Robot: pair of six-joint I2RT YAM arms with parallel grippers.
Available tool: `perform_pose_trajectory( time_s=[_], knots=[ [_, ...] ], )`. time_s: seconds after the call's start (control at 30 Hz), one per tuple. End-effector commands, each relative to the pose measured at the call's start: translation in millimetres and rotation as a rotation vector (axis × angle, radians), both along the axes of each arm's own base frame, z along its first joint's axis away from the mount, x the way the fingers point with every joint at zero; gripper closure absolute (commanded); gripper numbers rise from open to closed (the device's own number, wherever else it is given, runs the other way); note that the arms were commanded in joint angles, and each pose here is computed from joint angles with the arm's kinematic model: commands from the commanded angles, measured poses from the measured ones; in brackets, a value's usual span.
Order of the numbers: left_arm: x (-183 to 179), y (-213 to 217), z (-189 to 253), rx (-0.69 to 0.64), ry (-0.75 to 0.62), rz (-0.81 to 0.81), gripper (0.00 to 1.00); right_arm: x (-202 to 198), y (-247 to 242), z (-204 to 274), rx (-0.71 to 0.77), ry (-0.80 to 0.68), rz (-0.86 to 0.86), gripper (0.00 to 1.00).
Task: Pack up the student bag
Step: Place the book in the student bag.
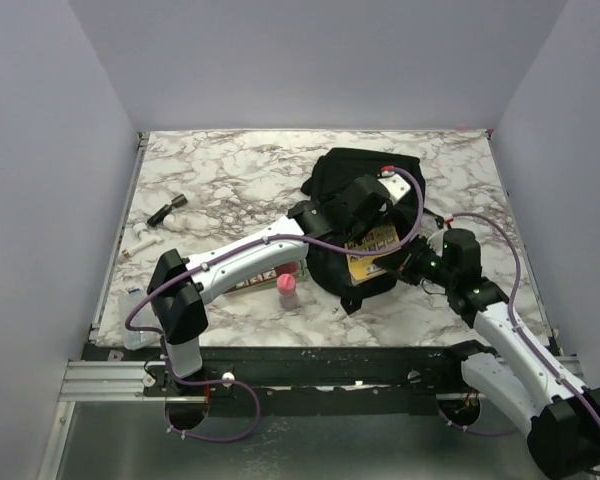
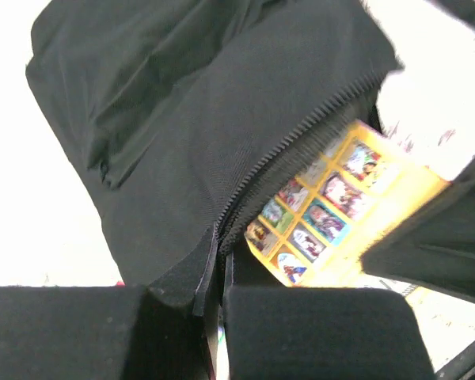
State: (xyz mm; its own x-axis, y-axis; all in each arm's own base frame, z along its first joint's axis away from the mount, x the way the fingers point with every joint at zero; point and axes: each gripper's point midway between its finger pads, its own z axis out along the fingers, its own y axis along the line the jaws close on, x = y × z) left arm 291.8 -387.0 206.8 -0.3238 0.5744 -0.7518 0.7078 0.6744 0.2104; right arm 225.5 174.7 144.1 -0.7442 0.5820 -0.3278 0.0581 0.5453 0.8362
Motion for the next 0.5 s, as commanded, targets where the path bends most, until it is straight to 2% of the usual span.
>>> perform_pose_trajectory(
  time_s=[0.0,0.1,0.3,0.47],
  knots=[
    [2.5,-15.6,70.5,-0.151,-0.070,-0.012,1.00,32.5,-3.1,53.1,0.041,-0.165,0.093,0.99],
    [4.7,-30.3,72.4,-0.161,-0.036,-0.022,1.00,52.1,-16.8,61.3,0.048,-0.164,0.102,0.99],
    [13.5,-47.2,96.8,-0.241,-0.005,0.011,1.00,64.6,-27.3,60.9,0.235,-0.093,0.114,0.99],
    [13.1,-59.7,107.7,-0.280,0.001,-0.027,1.00,62.3,-29.0,35.5,0.201,-0.009,0.113,0.99]
  ],
)
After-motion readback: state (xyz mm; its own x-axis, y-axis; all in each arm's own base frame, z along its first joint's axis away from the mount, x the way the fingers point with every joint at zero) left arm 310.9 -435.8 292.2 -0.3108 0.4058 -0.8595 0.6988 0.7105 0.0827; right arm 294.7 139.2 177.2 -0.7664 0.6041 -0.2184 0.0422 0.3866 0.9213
